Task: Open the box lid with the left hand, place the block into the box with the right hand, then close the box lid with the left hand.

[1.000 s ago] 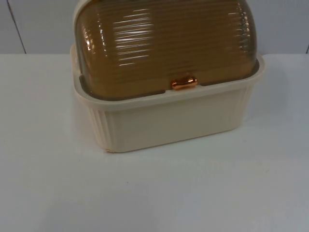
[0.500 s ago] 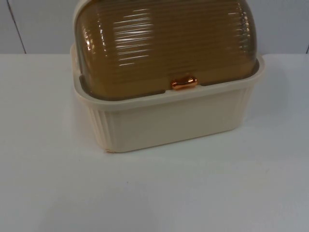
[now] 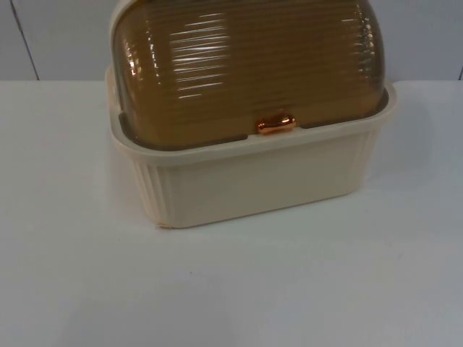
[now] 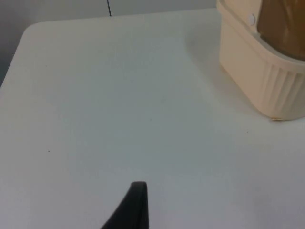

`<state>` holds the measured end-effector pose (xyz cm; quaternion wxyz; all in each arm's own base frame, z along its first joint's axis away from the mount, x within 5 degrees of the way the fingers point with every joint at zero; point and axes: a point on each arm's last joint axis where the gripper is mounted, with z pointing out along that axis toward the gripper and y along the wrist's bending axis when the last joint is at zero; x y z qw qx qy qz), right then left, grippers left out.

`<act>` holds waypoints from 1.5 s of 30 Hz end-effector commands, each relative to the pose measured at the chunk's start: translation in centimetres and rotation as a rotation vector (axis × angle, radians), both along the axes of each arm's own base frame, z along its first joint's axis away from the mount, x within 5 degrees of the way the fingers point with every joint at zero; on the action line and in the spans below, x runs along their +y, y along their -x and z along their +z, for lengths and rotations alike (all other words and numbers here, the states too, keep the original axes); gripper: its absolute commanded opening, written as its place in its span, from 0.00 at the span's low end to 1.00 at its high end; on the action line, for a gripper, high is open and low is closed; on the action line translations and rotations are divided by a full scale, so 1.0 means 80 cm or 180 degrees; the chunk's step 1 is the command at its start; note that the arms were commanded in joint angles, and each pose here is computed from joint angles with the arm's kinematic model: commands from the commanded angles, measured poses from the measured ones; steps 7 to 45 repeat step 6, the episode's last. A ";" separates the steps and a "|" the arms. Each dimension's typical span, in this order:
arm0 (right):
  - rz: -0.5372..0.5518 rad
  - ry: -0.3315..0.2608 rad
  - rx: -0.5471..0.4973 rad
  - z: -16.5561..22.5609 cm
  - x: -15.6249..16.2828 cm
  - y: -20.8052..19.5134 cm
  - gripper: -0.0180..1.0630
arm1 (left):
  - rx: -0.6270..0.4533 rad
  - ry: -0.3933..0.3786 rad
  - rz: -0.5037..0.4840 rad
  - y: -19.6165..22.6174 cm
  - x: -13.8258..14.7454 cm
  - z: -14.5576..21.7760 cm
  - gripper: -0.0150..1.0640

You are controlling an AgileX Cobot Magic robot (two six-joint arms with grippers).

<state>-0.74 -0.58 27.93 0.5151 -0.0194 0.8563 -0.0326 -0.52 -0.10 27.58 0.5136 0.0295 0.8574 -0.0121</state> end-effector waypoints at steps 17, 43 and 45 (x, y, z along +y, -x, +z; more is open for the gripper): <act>0.0027 0.0005 -0.0048 0.001 0.000 -0.001 0.98 | 0.0007 0.0002 -0.0006 0.000 0.001 -0.001 0.98; 0.0027 0.0005 -0.0048 0.001 0.000 -0.001 0.98 | 0.0007 0.0002 -0.0006 0.000 0.001 -0.001 0.98; 0.0027 0.0005 -0.0048 0.001 0.000 -0.001 0.98 | 0.0007 0.0002 -0.0006 0.000 0.001 -0.001 0.98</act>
